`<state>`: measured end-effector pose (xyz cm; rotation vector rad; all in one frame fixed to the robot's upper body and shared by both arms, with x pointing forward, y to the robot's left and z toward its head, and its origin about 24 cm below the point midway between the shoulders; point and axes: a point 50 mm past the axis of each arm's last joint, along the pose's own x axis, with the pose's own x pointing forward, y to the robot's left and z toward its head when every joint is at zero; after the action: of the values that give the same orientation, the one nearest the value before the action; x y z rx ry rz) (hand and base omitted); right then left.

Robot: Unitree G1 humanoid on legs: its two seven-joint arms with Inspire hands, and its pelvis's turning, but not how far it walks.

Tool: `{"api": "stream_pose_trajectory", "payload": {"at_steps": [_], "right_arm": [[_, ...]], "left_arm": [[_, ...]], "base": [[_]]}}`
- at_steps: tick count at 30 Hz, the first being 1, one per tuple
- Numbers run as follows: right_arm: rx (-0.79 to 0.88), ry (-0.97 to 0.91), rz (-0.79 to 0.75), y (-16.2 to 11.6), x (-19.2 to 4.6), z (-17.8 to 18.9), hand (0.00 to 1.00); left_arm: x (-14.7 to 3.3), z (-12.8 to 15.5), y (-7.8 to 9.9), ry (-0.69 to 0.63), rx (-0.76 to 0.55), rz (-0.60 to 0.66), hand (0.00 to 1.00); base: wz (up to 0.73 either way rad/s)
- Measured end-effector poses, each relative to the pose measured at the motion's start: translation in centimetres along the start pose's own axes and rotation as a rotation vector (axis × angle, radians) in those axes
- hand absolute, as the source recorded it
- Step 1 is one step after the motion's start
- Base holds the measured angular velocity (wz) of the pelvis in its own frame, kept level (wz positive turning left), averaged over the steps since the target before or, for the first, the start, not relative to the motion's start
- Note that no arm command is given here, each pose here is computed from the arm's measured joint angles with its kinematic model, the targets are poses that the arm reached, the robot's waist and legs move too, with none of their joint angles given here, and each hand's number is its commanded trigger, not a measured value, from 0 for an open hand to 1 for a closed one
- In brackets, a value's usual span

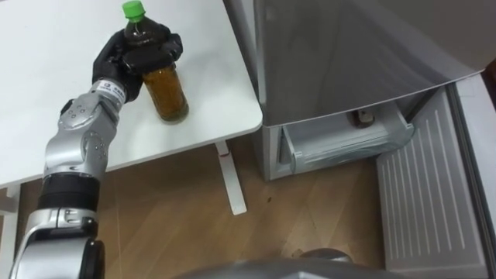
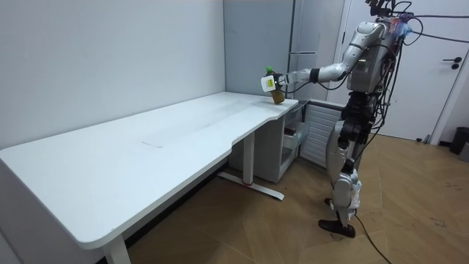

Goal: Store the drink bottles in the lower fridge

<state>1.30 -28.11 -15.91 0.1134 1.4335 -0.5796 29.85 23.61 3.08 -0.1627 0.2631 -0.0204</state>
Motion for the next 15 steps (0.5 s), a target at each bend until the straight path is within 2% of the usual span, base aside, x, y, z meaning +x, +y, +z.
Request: {"api": "stream_pose_trajectory", "payload": {"at_steps": [9, 15], "right_arm": [[0.001, -0.007, 0.021, 0.5, 0.0, 0.3, 0.0], [-0.021, -0.029, 0.039, 1.3, 0.0, 0.9, 0.0]], "left_arm": [[0.0, 0.3, -0.1, -0.009, 0.008, 0.014, 1.0], [-0.2, 2.1, -0.9, -0.083, 0.066, 0.011, 1.0]], "base": [[0.0], [0.03]]}}
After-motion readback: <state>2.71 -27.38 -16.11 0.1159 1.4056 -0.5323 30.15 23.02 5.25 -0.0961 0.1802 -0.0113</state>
